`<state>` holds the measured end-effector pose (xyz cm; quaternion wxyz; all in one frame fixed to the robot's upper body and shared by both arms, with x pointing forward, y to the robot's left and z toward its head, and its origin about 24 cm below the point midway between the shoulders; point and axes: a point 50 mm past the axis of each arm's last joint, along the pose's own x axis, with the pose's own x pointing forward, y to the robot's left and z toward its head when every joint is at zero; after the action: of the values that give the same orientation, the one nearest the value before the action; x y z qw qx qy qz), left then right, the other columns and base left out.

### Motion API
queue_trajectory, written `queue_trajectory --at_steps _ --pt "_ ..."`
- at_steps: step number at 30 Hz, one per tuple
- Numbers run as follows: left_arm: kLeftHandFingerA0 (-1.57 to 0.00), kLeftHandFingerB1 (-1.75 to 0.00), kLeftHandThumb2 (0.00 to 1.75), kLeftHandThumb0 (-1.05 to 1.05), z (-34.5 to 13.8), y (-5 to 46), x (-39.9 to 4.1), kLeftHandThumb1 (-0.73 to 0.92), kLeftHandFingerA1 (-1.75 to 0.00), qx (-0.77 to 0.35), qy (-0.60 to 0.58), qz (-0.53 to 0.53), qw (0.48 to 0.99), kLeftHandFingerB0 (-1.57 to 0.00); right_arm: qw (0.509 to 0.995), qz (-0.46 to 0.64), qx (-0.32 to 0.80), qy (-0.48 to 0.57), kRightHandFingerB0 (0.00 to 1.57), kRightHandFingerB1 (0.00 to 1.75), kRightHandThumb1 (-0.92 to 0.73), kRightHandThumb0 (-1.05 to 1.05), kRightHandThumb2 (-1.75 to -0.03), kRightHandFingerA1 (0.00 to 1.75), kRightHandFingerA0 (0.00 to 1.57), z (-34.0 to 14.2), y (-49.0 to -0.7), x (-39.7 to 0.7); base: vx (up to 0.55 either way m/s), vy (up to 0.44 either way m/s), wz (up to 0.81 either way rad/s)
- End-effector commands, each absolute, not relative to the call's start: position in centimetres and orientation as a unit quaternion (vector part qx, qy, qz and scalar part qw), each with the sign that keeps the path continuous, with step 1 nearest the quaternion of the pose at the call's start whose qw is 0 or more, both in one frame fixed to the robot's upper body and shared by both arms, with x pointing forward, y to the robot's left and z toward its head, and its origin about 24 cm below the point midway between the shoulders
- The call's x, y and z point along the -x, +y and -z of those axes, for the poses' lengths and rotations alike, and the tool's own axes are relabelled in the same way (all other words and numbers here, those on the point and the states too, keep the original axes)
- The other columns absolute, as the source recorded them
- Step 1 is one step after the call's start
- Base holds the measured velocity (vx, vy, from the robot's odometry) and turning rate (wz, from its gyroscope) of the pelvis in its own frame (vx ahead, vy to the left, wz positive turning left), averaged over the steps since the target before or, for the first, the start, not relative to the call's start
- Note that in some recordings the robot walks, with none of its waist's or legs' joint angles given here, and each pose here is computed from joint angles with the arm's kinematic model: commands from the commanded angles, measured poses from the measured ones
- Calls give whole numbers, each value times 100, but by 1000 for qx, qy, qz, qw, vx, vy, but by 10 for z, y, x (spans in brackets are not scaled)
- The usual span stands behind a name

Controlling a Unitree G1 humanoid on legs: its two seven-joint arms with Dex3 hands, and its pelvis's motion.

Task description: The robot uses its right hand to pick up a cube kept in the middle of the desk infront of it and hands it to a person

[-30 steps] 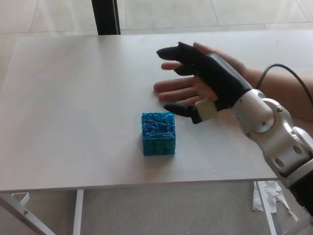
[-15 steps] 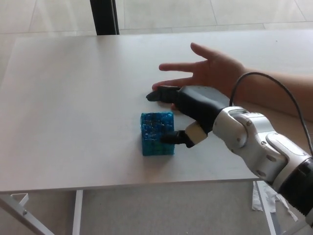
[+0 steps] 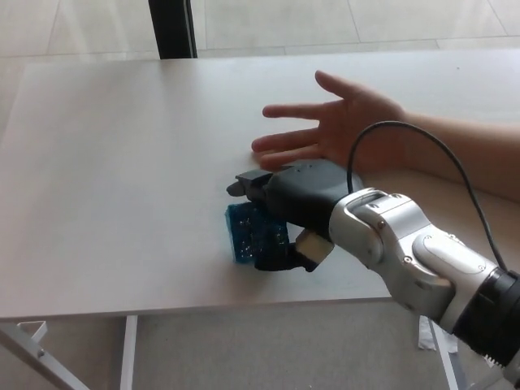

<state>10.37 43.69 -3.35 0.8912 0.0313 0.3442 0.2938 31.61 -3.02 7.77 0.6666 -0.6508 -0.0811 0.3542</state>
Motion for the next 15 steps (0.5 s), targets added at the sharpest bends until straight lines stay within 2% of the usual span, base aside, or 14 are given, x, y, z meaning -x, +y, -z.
queue_trajectory --at_steps 1,2,3,4,5,6,7,9,10,11,12,13,15 --pt "-71 -43 61 -79 26 442 -105 68 -57 -47 332 -289 897 -51 626 -344 698 -52 3 34 -59 -95 -99 65 29 -71 -32 -313 0 0 0" --pt "-70 -43 61 -78 27 441 -104 68 -56 -42 332 -292 896 -51 639 -332 692 -57 11 41 -65 -79 -60 70 45 -66 -34 -311 0 0 0" --pt "-70 -43 61 -78 27 441 -104 68 -56 -42 332 -292 896 -51 640 -330 691 -57 11 41 -65 -79 -60 70 45 -66 -34 -311 0 0 0" --pt "-68 -43 60 -79 27 441 -103 68 -56 -43 333 -292 896 -51 646 -326 688 -59 13 41 -62 -73 -59 71 53 -64 -35 -310 0 0 0" --pt "-70 -43 60 -78 27 442 -103 67 -56 -40 333 -293 895 -52 650 -313 690 -64 16 50 -48 -66 -87 107 91 -60 -37 -309 0 0 0" --pt "-70 -43 60 -78 27 442 -103 67 -56 -40 333 -293 895 -52 650 -311 690 -65 16 50 -48 -66 -87 107 91 -59 -37 -309 0 0 0" --pt "-72 -43 61 -77 27 442 -104 67 -57 -41 333 -293 895 -52 664 -291 684 -81 42 47 -59 -34 -65 161 94 -55 -41 -308 0 0 0" --pt "-72 -43 61 -77 27 441 -104 67 -57 -42 332 -293 896 -52 670 -281 681 -89 42 47 -59 -34 -65 161 94 -53 -42 -307 0 0 0" --pt "-69 -42 61 -77 27 441 -104 68 -55 -45 335 -293 894 -50 677 -261 679 -114 70 57 -62 -22 -68 171 91 -49 -46 -308 0 0 0" --pt "-69 -42 61 -77 28 441 -104 68 -55 -45 336 -292 894 -50 677 -261 679 -114 70 57 -62 -22 -68 171 91 -49 -47 -308 0 0 0" --pt "-71 -42 61 -78 28 441 -103 68 -56 -48 337 -292 894 -52 679 -256 677 -120 83 59 -60 -31 -59 175 89 -47 -48 -308 0 0 0" --pt "-73 -43 61 -78 28 441 -103 68 -57 -47 337 -292 894 -52 680 -253 677 -122 90 60 -57 -40 -59 175 88 -46 -49 -308 0 0 0" --pt "-71 -42 61 -77 29 441 -102 68 -55 -46 339 -292 893 -53 678 -244 680 -134 93 62 -55 -41 -60 175 92 -45 -52 -307 0 0 0"
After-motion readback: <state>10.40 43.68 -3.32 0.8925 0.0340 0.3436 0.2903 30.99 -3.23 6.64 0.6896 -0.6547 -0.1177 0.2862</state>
